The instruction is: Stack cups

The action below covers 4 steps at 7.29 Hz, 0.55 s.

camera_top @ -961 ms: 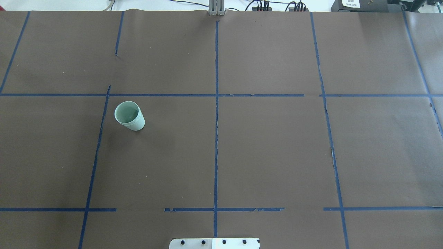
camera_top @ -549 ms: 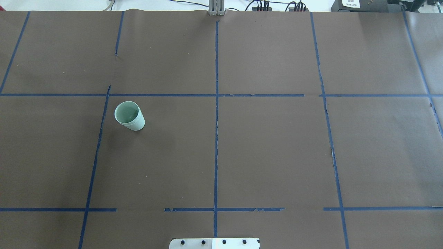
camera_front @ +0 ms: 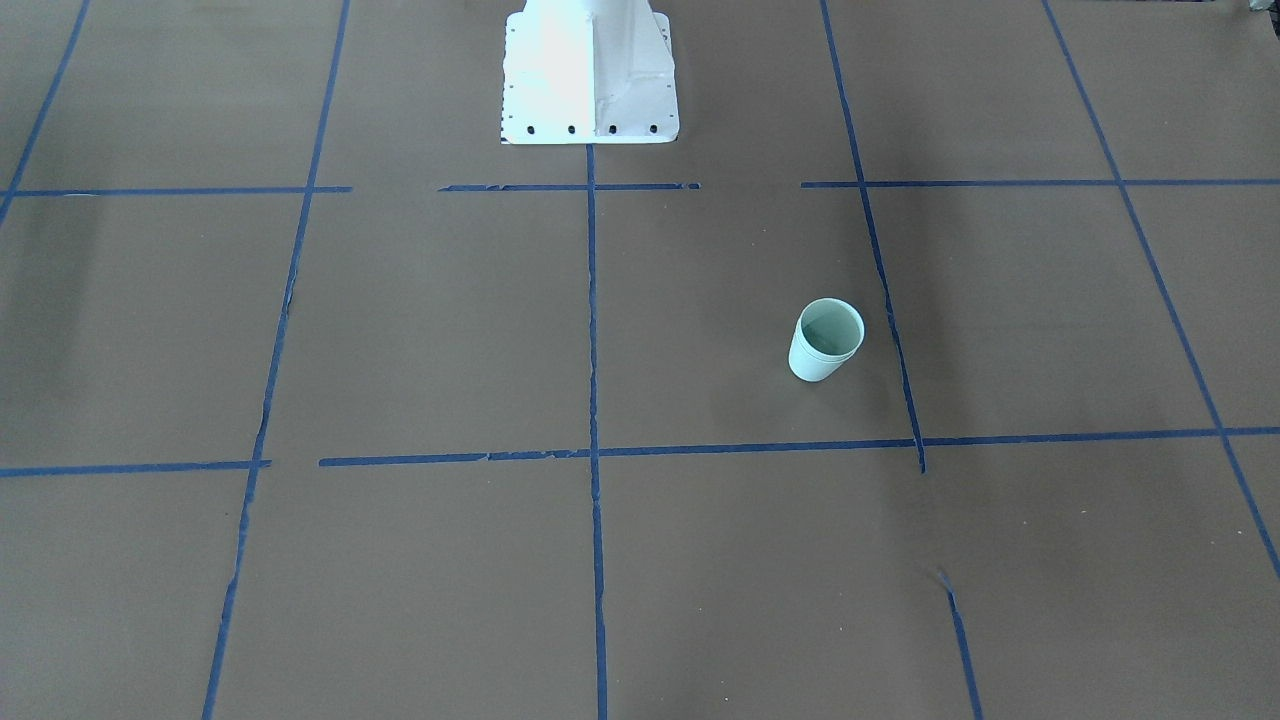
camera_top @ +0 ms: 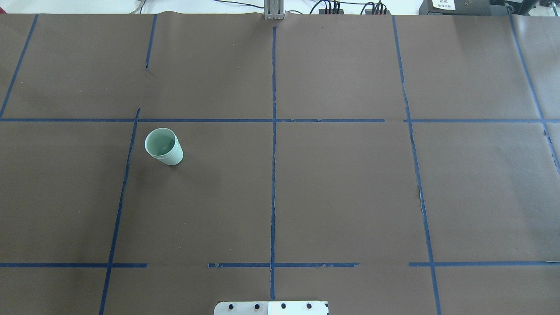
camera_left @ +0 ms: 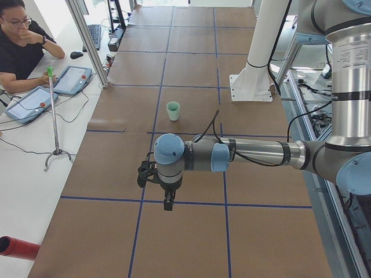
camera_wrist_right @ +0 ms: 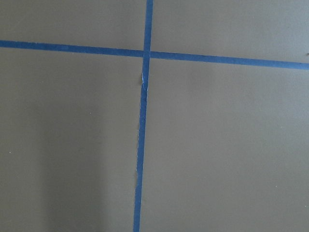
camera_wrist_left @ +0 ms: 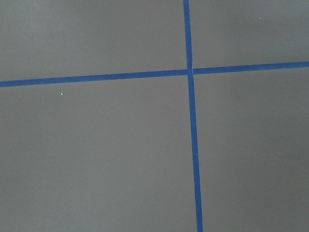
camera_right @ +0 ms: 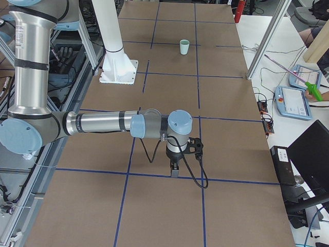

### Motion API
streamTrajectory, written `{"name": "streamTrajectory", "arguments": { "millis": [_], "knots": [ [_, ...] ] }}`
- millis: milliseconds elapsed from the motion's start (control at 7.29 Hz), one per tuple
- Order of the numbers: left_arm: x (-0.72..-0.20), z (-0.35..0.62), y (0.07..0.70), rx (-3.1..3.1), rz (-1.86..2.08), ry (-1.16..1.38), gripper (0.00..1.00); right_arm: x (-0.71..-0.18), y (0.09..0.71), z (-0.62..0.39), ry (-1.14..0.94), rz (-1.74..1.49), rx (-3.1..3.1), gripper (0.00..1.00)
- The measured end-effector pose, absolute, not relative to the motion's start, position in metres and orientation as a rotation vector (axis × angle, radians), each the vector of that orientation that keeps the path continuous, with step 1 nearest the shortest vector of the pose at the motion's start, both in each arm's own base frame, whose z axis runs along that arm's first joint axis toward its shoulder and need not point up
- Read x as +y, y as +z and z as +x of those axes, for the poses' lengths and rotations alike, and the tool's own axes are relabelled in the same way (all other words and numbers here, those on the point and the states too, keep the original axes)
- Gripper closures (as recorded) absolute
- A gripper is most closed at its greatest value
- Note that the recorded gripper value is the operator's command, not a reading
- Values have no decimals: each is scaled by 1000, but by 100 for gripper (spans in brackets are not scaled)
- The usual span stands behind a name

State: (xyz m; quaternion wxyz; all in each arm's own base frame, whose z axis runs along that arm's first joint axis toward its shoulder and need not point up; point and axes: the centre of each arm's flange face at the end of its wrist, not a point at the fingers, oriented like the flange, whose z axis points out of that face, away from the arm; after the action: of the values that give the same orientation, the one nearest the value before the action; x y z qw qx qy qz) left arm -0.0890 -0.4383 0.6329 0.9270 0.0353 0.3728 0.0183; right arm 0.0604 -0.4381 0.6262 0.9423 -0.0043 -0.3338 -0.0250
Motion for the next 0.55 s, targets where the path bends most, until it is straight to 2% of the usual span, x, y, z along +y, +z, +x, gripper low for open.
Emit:
{"name": "streamTrajectory", "arguments": {
  "millis": [549],
  "knots": [
    [-439, -89, 631, 763, 77, 39, 0, -438, 626, 60, -51, -8, -681, 0]
  ]
}}
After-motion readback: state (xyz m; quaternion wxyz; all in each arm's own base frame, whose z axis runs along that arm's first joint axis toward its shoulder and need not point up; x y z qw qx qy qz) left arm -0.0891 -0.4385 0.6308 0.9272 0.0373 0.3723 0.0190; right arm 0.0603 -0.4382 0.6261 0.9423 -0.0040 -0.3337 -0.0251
